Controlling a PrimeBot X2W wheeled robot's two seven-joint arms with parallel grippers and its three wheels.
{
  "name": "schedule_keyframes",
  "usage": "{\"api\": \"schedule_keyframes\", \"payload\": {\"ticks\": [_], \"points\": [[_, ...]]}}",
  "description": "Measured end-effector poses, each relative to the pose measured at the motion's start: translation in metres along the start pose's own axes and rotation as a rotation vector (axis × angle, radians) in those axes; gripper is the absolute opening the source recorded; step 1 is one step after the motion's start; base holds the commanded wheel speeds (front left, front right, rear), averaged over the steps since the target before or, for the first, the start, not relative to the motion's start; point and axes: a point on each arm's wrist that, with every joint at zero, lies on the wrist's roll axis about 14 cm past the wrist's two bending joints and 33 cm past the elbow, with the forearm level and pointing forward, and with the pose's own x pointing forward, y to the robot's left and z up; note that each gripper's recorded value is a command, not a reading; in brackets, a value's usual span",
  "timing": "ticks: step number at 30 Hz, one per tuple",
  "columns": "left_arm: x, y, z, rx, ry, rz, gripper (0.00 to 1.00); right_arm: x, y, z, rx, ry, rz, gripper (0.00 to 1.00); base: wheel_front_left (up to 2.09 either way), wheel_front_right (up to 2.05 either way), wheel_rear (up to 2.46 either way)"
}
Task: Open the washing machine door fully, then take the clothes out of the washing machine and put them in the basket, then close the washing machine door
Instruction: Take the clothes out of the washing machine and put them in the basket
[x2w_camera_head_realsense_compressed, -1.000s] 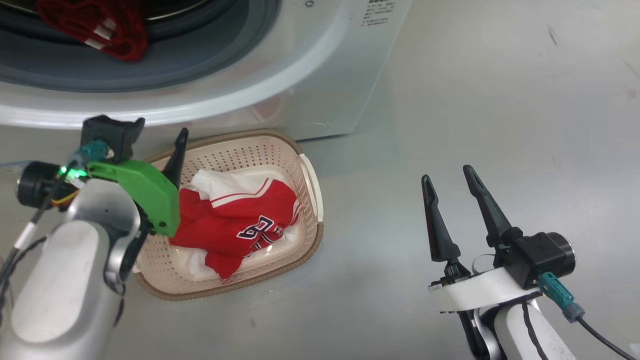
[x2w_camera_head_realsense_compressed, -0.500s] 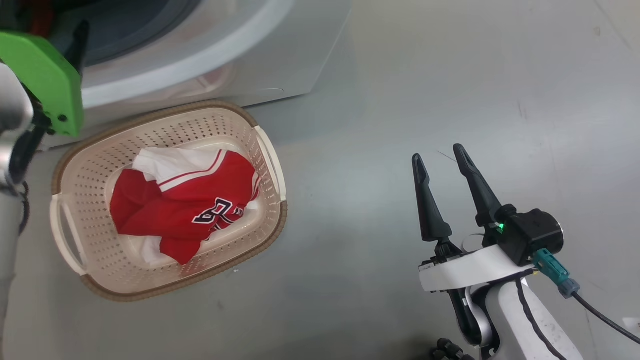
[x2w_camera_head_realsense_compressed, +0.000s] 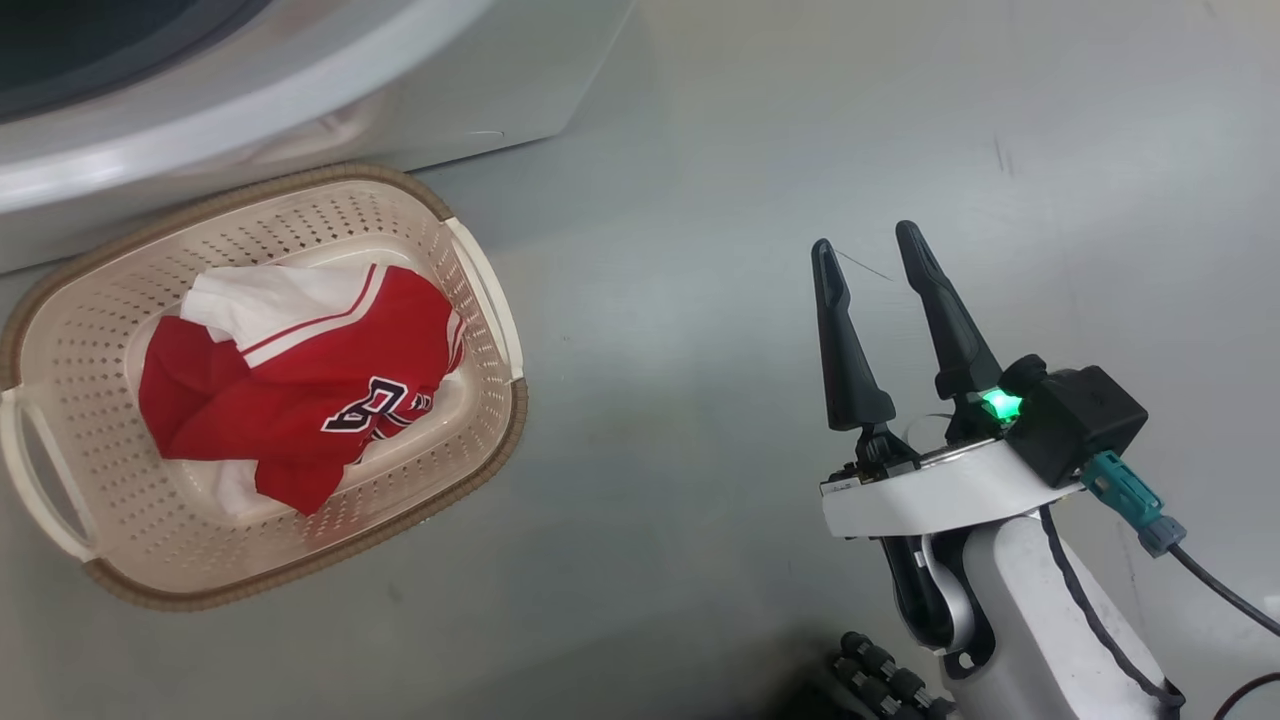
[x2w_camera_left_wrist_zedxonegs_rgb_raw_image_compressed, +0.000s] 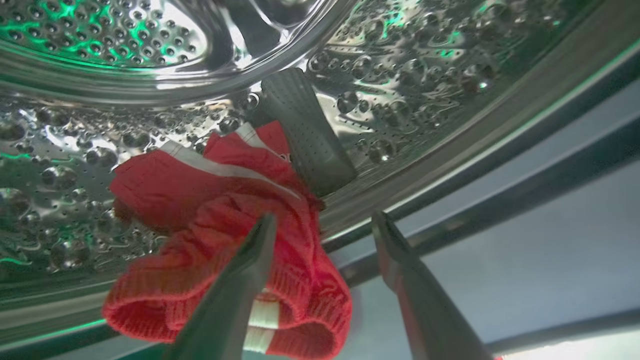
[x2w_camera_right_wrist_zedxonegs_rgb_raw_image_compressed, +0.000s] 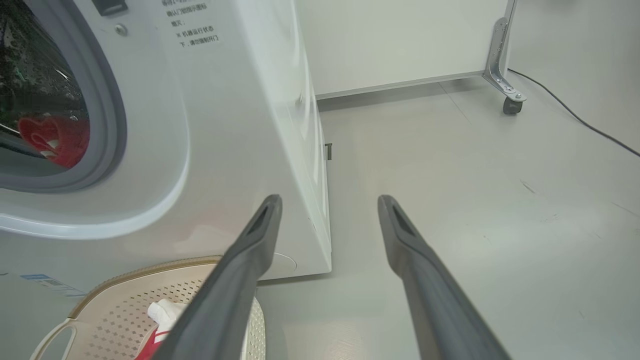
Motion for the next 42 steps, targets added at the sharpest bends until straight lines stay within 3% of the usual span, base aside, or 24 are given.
{"api": "schedule_keyframes", "payload": {"ticks": [13,25,26,27,29,42], "points": [[0.026,0.044,-0.025,-0.021,0.147,0.088,1.0,0.009,-0.005,-0.006,0.026,0.017,-0.017,1.0,0.0,0.0,0.0],[0.034,0.057,-0.042,-0.039,0.243,0.132,1.0,0.009,-0.012,-0.006,0.019,0.018,-0.041,1.0,0.0,0.0,0.0],[0.033,0.058,-0.042,-0.037,0.251,0.133,0.97,0.009,-0.012,-0.006,0.019,0.019,-0.041,1.0,0.0,0.0,0.0],[0.033,0.058,-0.042,-0.036,0.259,0.135,0.5,0.009,-0.012,-0.006,0.019,0.019,-0.041,1.0,0.0,0.0,0.0],[0.033,0.058,-0.042,-0.029,0.267,0.135,0.0,0.011,-0.012,-0.006,0.018,0.017,-0.039,1.0,0.0,0.0,0.0],[0.029,0.055,-0.031,0.031,0.22,0.142,0.0,0.019,-0.011,0.0,0.02,-0.008,-0.032,1.0,0.0,0.0,0.0]]}}
